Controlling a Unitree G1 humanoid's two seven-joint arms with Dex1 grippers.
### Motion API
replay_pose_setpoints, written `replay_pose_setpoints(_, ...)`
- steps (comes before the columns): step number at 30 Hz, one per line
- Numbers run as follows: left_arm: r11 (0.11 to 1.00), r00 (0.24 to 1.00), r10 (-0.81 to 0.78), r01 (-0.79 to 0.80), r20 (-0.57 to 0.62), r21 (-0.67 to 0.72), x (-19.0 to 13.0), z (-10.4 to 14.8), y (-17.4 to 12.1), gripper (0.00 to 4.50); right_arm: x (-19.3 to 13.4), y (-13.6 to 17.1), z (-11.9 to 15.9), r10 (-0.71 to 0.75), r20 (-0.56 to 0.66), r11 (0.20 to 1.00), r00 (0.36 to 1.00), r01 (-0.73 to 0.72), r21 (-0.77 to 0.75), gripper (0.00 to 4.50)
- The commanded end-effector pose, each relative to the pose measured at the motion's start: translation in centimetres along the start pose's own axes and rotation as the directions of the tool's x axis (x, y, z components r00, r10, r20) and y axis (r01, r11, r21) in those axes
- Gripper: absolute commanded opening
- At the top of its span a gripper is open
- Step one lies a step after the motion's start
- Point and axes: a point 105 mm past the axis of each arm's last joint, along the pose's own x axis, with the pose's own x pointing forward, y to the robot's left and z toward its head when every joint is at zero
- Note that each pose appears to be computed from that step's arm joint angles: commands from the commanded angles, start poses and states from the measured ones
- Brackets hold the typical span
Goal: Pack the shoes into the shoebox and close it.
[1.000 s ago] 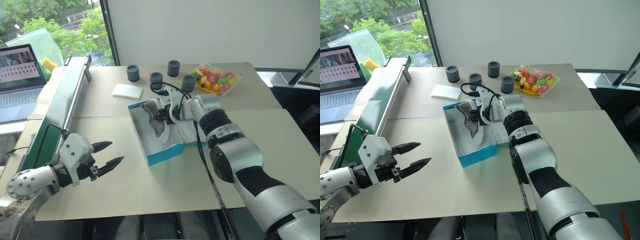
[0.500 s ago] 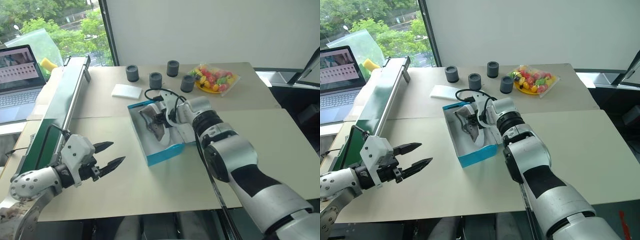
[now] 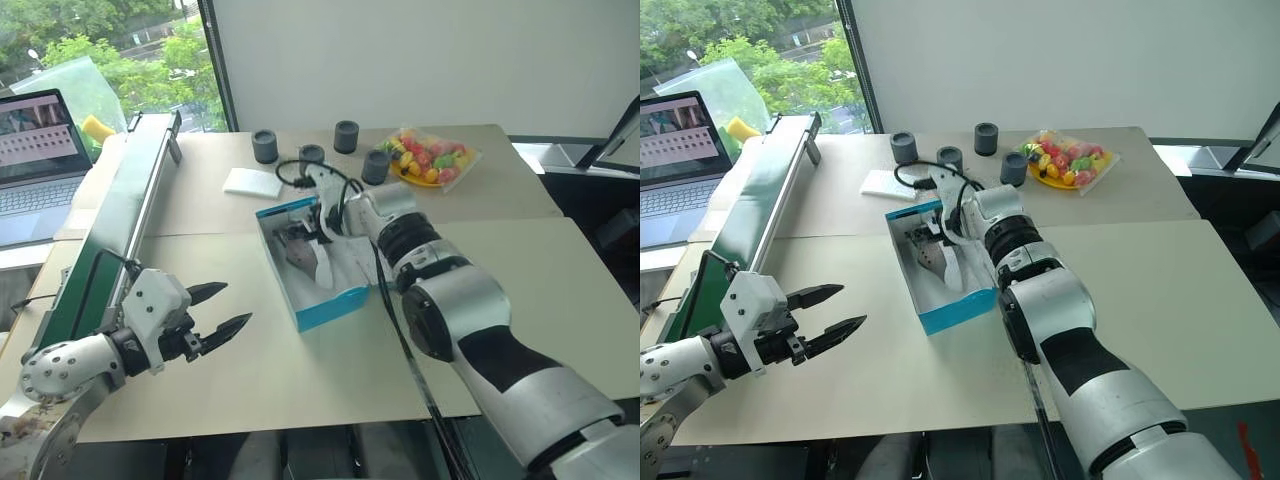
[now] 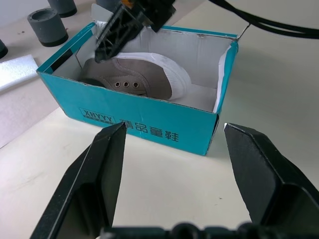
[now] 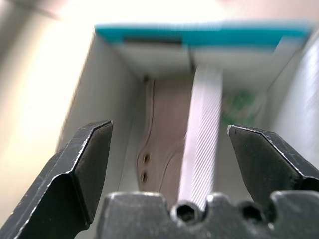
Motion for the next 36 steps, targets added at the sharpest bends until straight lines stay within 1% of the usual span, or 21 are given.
replay_pose_setpoints(1,0.999,1.0,0.005,-0.006,0.028,0.033,0.0,0.9,0.0,3.3,-1.9,0.4,4.9,-0.005,0.167,0.991,0.986,0.026,-0.129,4.42)
replay_pose_setpoints(3,0.998,0.999,0.042,-0.043,0.031,0.035,0.0,0.7,0.4,3.3,-2.8,0.3,6.2,-0.006,0.225,0.982,0.974,0.048,-0.181,4.42)
replay_pose_setpoints(5,0.985,0.983,0.17,-0.171,0.07,0.02,0.1,0.9,1.9,3.3,-4.1,1.7,7.4,0.109,0.307,0.972,0.946,-0.036,-0.234,4.42)
replay_pose_setpoints(7,0.949,0.944,0.316,-0.316,0.096,-0.018,-0.1,0.8,3.7,3.3,-5.6,3.5,7.6,0.241,0.373,0.935,0.896,-0.112,-0.335,4.42)
replay_pose_setpoints(8,0.933,0.927,0.361,-0.359,0.099,-0.03,-0.3,0.7,4.1,3.3,-6.3,4.4,7.3,0.303,0.389,0.915,0.87,-0.153,-0.372,4.42)
replay_pose_setpoints(11,0.807,0.802,0.59,-0.584,0.089,-0.087,-1.4,-0.1,6.7,3.3,-9.1,7.0,4.8,0.498,0.403,0.842,0.768,-0.317,-0.437,4.42)
replay_pose_setpoints(13,0.716,0.713,0.697,-0.687,0.071,-0.128,-2.3,-0.7,7.8,3.3,-10.1,7.8,2.6,0.549,0.391,0.813,0.739,-0.364,-0.454,4.42)
replay_pose_setpoints(15,0.644,0.646,0.762,-0.75,0.044,-0.151,-3.1,-1.5,8.4,3.3,-10.4,8.1,0.7,0.556,0.376,0.81,0.742,-0.383,-0.444,4.42)
replay_pose_setpoints(19,0.523,0.54,0.84,-0.83,-0.046,-0.196,-5.0,-3.8,9.4,3.3,-10.1,8.2,-2.8,0.536,0.323,0.809,0.78,-0.365,-0.461,4.42)
replay_pose_setpoints(20,0.507,0.526,0.848,-0.842,-0.07,-0.187,-5.6,-4.6,9.6,3.55,-9.8,8.1,-3.6,0.52,0.311,0.813,0.796,-0.348,-0.467,4.47)
replay_pose_setpoints(21,0.504,0.525,0.846,-0.844,-0.091,-0.187,-6.0,-5.2,9.7,3.81,-9.6,8.0,-4.1,0.512,0.308,0.819,0.802,-0.346,-0.458,4.5)
replay_pose_setpoints(22,0.504,0.526,0.844,-0.845,-0.106,-0.178,-6.4,-5.7,9.8,3.9,-9.4,8.1,-4.6,0.508,0.304,0.821,0.806,-0.345,-0.455,4.5)
replay_pose_setpoints(23,0.508,0.531,0.839,-0.842,-0.119,-0.181,-6.7,-6.1,9.9,4.26,-9.3,8.2,-5.2,0.506,0.296,0.819,0.81,-0.344,-0.459,4.5)
replay_pose_setpoints(24,0.513,0.539,0.833,-0.838,-0.125,-0.187,-6.9,-6.3,10.0,4.39,-9.2,8.4,-5.5,0.508,0.292,0.818,0.81,-0.347,-0.459,4.5)
replay_pose_setpoints(28,0.521,0.548,0.826,-0.832,-0.133,-0.191,-7.8,-6.8,10.6,4.39,-8.6,8.6,-6.3,0.495,0.309,0.828,0.812,-0.334,-0.449,4.5)
replay_pose_setpoints(30,0.524,0.55,0.823,-0.832,-0.145,-0.181,-8.2,-7.1,11.0,4.39,-8.4,8.6,-6.2,0.483,0.342,0.844,0.806,-0.324,-0.428,4.5)
replay_pose_setpoints(32,0.524,0.548,0.824,-0.834,-0.146,-0.172,-8.4,-7.1,11.4,4.39,-8.0,8.2,-6.3,0.44,0.351,0.851,0.826,-0.259,-0.456,4.5)
replay_pose_setpoints(36,0.519,0.546,0.821,-0.836,-0.167,-0.178,-8.4,-7.4,11.7,4.39,-7.7,8.4,-6.7,0.44,0.332,0.842,0.834,-0.256,-0.474,4.5)
